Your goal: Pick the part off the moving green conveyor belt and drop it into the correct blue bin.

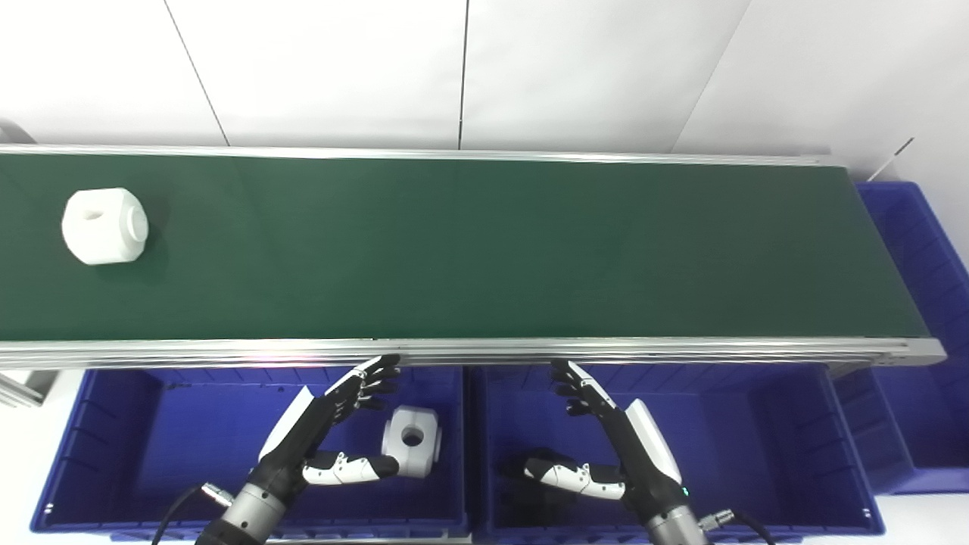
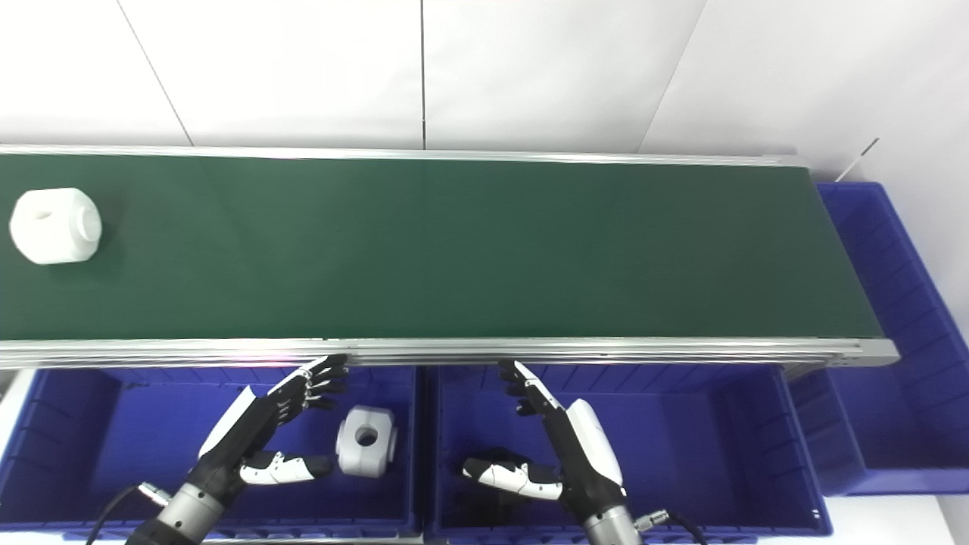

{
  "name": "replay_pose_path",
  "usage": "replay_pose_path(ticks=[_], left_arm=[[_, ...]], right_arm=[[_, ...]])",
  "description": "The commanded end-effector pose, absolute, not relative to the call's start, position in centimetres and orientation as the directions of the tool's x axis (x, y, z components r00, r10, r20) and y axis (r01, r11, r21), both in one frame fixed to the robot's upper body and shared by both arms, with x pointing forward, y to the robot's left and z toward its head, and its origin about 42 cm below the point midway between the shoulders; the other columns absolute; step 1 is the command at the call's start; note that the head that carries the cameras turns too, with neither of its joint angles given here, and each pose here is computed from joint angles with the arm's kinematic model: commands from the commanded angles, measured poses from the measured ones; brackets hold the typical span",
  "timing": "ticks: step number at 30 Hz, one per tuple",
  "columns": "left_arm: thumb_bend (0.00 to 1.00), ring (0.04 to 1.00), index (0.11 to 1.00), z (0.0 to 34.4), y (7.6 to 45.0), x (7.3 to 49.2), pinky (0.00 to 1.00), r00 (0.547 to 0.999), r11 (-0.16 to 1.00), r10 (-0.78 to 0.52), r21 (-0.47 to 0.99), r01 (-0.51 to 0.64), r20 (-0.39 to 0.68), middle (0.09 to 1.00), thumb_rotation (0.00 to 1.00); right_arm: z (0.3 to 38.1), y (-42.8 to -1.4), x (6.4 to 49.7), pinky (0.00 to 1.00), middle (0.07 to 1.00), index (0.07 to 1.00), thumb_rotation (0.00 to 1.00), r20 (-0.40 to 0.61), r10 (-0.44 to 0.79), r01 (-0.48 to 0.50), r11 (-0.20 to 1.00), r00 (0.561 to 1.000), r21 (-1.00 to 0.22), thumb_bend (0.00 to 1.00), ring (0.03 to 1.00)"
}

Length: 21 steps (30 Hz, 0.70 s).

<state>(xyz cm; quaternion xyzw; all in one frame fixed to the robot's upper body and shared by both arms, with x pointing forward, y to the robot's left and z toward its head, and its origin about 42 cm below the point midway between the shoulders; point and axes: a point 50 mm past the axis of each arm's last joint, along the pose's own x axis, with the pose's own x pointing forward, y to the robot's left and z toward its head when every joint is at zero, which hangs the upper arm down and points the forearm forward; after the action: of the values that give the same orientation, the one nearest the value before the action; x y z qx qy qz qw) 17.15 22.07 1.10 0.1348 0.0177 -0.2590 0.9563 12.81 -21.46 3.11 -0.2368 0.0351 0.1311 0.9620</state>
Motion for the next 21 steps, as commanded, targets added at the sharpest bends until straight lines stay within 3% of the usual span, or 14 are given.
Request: replay_pose_path(ticks=[1,21], left_arm=[[0.84,0.811,0.892,2.08,22.26,17.74,0.73,0.866,0.83,-0.498,0.268,0.489,-0.041,0.865,0.59],[0.85,0.809,0.889,2.09,22.27,17.79,0.73,0.867,0.83,-0.497,0.272,0.488,-0.04,0.867,0.6]], right_arm=[[4.29,-21.24,13.05,0.73,0.871,0.916,0.49,-0.048,0.243,-0.239,0.865,0.969,-0.441,0.78,0.824],[4.31,-21.27,13.12,0.73,0.874,0.918,0.48,-0.045,0.25,-0.244,0.865,0.967,-0.439,0.78,0.827]])
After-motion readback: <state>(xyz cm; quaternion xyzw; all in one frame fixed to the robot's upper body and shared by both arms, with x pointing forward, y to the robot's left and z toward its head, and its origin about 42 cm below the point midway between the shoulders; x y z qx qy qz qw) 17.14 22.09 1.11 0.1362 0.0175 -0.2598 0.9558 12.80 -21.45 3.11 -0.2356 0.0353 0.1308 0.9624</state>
